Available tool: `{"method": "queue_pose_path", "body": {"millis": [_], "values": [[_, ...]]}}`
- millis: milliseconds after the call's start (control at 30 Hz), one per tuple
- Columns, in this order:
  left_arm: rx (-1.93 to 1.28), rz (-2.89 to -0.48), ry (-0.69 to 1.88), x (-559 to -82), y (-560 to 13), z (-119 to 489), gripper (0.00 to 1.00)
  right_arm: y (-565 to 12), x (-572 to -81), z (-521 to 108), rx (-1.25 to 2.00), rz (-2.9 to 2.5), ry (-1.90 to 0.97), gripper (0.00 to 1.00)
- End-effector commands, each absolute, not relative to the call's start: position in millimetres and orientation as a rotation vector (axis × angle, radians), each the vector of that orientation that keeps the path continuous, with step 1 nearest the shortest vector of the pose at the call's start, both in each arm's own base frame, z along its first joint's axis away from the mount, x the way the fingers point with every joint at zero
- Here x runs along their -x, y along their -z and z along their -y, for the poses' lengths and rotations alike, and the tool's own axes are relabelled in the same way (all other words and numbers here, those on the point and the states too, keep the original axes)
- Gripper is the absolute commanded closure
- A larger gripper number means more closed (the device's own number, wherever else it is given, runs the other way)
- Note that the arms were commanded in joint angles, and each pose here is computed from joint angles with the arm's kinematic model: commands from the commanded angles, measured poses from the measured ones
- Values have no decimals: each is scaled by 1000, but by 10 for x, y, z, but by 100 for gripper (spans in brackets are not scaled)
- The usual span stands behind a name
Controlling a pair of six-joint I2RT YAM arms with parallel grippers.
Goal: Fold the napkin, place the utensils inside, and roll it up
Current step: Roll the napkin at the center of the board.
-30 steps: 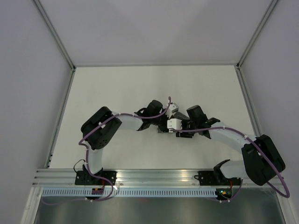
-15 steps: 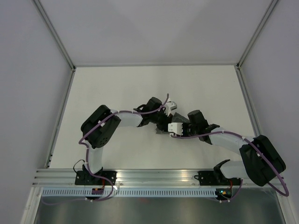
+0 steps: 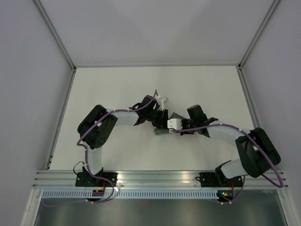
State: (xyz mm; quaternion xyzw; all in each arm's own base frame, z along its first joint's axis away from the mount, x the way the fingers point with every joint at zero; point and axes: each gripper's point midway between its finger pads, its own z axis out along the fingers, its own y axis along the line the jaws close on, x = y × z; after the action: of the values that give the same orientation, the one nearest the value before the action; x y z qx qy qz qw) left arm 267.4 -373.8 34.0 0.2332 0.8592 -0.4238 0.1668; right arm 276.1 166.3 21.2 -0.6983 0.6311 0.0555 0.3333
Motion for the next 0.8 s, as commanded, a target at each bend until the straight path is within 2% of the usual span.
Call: {"method": "queue_pose_path", "body": {"millis": [0, 133, 333, 433, 467, 500, 567, 700, 767], "values": [[-287, -2657, 1221, -2540, -319, 3478, 52, 15, -2733, -1357, 1848, -1860, -177, 99], [-92, -2601, 1258, -2661, -484, 3412, 51, 78, -2742, -1304, 1890, -1930, -263, 100], [102, -2465, 1123, -2856, -654, 3127, 50, 104, -2790, -1321, 1955, -2047, -486, 100], [165, -2328, 1002, -2942, -803, 2870, 49, 115, -2858, -1340, 1985, -2093, -600, 100], [190, -2203, 1005, -3047, -1054, 2813, 48, 125, -2886, -1334, 1989, -2099, -627, 100], [197, -2191, 974, -2991, -980, 2715, 47, 140, -2989, -1371, 1986, -2105, -654, 100], [187, -2099, 929, -3042, -1143, 2648, 46, 149, -2983, -1345, 1994, -2146, -714, 100], [-75, -2013, 775, -2996, -1223, 2781, 45, 219, -3073, -1409, 2028, -2186, -840, 100], [-215, -1934, 595, -3056, -1289, 2804, 45, 184, -3094, -1427, 2038, -2198, -892, 100]]}}
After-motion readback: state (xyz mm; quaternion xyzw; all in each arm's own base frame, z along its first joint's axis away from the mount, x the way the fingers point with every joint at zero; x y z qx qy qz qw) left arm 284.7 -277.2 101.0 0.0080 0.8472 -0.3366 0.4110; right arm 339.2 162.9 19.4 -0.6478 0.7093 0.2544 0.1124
